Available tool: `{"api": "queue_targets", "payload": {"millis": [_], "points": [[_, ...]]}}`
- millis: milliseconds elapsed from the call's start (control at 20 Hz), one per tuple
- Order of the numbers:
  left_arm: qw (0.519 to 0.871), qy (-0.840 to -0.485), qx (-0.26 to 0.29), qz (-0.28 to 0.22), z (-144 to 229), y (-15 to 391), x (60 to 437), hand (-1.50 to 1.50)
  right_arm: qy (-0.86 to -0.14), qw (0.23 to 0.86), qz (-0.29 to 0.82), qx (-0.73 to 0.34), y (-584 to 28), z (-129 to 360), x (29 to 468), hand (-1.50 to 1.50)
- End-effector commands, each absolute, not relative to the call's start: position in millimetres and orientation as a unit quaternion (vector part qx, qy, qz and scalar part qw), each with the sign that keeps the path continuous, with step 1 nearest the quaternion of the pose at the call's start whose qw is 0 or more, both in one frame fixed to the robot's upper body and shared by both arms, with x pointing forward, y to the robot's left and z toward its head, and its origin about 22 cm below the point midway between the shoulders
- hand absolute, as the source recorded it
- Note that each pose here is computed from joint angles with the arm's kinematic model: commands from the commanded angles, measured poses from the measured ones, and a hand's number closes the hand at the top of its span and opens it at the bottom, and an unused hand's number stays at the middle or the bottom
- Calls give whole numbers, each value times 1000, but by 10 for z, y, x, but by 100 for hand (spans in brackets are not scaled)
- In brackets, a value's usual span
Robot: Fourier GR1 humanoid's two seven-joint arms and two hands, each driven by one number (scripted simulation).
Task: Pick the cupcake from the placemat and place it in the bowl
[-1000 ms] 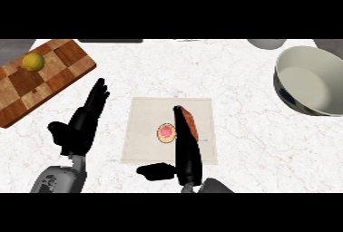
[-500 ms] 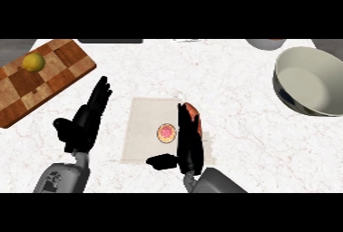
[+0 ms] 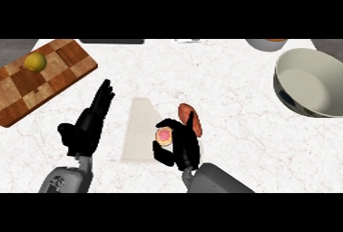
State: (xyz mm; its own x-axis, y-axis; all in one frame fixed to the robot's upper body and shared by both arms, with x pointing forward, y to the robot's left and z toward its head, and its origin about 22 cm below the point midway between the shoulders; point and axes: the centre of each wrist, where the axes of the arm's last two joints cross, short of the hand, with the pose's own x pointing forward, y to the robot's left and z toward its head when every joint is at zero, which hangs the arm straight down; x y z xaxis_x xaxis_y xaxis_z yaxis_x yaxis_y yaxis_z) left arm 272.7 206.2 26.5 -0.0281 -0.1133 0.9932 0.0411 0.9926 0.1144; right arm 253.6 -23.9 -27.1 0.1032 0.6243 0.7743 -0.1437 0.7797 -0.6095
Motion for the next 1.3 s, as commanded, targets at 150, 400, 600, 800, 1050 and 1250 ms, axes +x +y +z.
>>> {"api": "queue_targets", "payload": {"millis": [150,400,600,800,1050,1250], "points": [[696,-715,22,-52,316,1947,2769,0,-607,716,293,-181,-147,-457,2404,150],[698,-713,28,-57,276,2183,2679,0,-642,698,279,-149,-51,-239,2354,150],[703,-709,42,-41,294,2241,2755,0,-682,620,387,-28,-917,-63,2190,150],[706,-705,46,-37,231,2276,2689,0,-714,559,419,55,-1260,89,1949,150],[705,-707,48,-27,238,2280,2633,0,-786,465,400,75,-1841,666,1914,150],[704,-707,59,-16,246,2371,2664,0,-819,414,394,55,-2297,1125,1874,150]]}}
